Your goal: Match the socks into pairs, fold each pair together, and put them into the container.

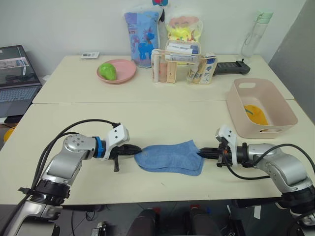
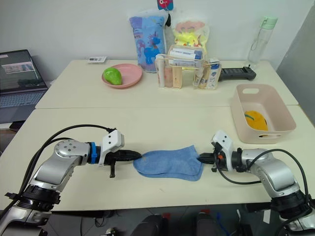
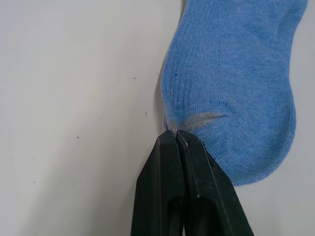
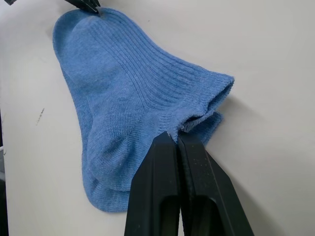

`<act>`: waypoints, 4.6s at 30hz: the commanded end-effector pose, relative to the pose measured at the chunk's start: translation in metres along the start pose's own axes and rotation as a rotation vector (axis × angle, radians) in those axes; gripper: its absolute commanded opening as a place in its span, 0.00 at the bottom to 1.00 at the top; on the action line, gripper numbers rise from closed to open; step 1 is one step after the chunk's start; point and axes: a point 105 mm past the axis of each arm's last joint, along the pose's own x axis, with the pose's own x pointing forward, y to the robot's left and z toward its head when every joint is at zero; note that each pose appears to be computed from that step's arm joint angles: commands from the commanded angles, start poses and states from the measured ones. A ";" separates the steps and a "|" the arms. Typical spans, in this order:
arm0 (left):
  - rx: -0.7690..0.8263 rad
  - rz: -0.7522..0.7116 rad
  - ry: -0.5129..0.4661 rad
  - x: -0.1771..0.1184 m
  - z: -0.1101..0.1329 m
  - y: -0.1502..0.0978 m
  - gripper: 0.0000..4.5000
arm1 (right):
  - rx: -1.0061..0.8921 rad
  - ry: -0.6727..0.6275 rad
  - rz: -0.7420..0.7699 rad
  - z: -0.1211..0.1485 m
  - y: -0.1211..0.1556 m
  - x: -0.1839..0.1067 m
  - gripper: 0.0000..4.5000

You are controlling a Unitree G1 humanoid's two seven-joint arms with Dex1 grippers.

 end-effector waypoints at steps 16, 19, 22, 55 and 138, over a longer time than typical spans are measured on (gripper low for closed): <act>0.048 -0.042 -0.014 -0.005 0.017 0.001 0.00 | 0.075 -0.024 0.141 0.019 0.037 -0.019 0.01; 0.074 -0.043 0.008 0.001 0.016 0.005 0.00 | 0.086 -0.009 0.129 0.014 0.035 -0.017 0.01; 0.104 -0.042 0.030 0.005 0.012 0.007 0.00 | 0.086 0.013 0.101 0.009 0.029 -0.016 0.01; 0.166 -0.050 -0.120 0.008 0.044 -0.019 0.35 | -0.285 -0.116 0.065 0.039 0.032 0.022 0.30; 0.181 -0.134 -0.102 0.094 0.029 -0.041 0.00 | 0.259 -0.120 0.036 0.027 0.018 -0.015 0.00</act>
